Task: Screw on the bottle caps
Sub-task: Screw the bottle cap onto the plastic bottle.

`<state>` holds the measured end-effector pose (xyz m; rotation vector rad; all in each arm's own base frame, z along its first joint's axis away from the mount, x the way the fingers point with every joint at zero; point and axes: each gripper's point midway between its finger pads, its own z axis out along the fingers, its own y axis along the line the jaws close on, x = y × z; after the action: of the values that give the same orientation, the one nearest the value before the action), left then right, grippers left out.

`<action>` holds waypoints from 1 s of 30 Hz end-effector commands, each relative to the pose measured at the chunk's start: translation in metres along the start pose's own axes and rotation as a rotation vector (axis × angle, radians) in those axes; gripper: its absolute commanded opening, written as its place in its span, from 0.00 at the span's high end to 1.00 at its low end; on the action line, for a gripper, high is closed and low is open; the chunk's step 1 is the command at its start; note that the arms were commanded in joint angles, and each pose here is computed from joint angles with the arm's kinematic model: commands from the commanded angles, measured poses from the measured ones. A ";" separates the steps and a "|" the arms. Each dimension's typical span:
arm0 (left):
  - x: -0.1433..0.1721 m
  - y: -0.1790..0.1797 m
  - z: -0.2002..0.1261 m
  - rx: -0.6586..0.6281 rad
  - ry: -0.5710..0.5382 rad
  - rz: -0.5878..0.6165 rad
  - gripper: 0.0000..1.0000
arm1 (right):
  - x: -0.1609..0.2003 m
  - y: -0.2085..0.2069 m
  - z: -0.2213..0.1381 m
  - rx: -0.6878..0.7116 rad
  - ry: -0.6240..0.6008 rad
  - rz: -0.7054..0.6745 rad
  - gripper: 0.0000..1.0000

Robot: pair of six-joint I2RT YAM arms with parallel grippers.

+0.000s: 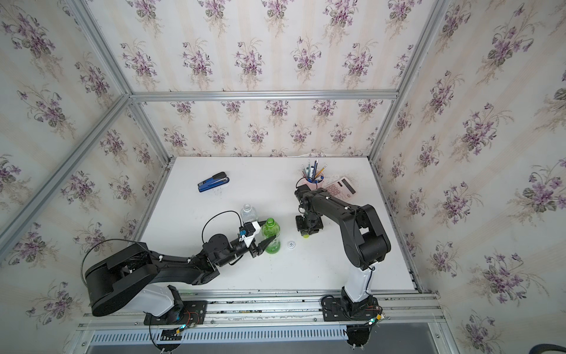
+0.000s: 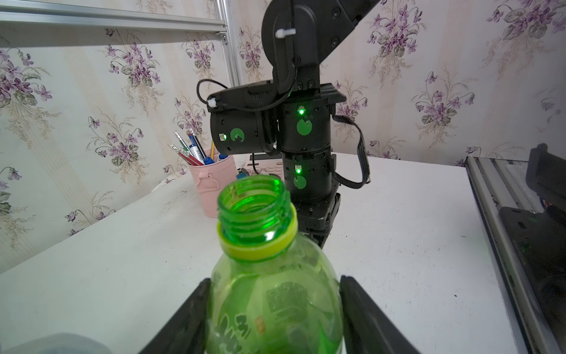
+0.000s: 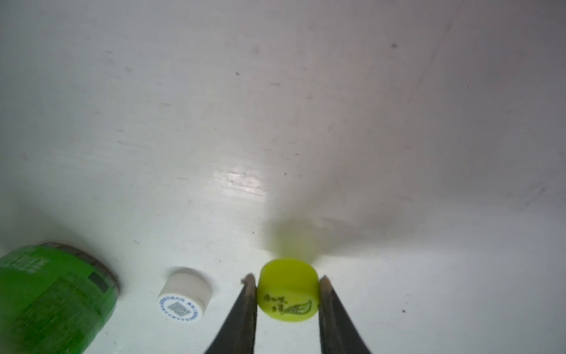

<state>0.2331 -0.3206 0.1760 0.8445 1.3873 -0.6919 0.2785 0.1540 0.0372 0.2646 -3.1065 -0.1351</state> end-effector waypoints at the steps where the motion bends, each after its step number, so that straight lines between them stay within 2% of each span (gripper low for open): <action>1: 0.015 -0.004 0.001 0.024 0.061 -0.001 0.35 | 0.005 0.007 -0.023 -0.003 -0.004 -0.029 0.69; 10: 0.016 -0.006 0.002 0.031 0.064 0.008 0.35 | 0.007 0.060 -0.107 -0.055 -0.073 -0.183 0.69; 16: 0.017 -0.007 0.003 0.040 0.064 0.004 0.35 | 0.010 0.082 -0.153 -0.140 -0.156 -0.222 0.69; 25: 0.019 -0.010 0.007 0.059 0.080 0.015 0.35 | 0.027 0.095 -0.193 -0.237 -0.236 -0.268 0.69; 30: 0.018 -0.012 0.009 0.073 0.082 0.018 0.35 | 0.036 0.109 -0.204 -0.265 -0.239 -0.304 0.69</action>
<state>0.2337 -0.3309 0.1766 0.8873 1.3742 -0.7025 0.2392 0.2331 0.2470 0.7345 -3.2339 -0.6013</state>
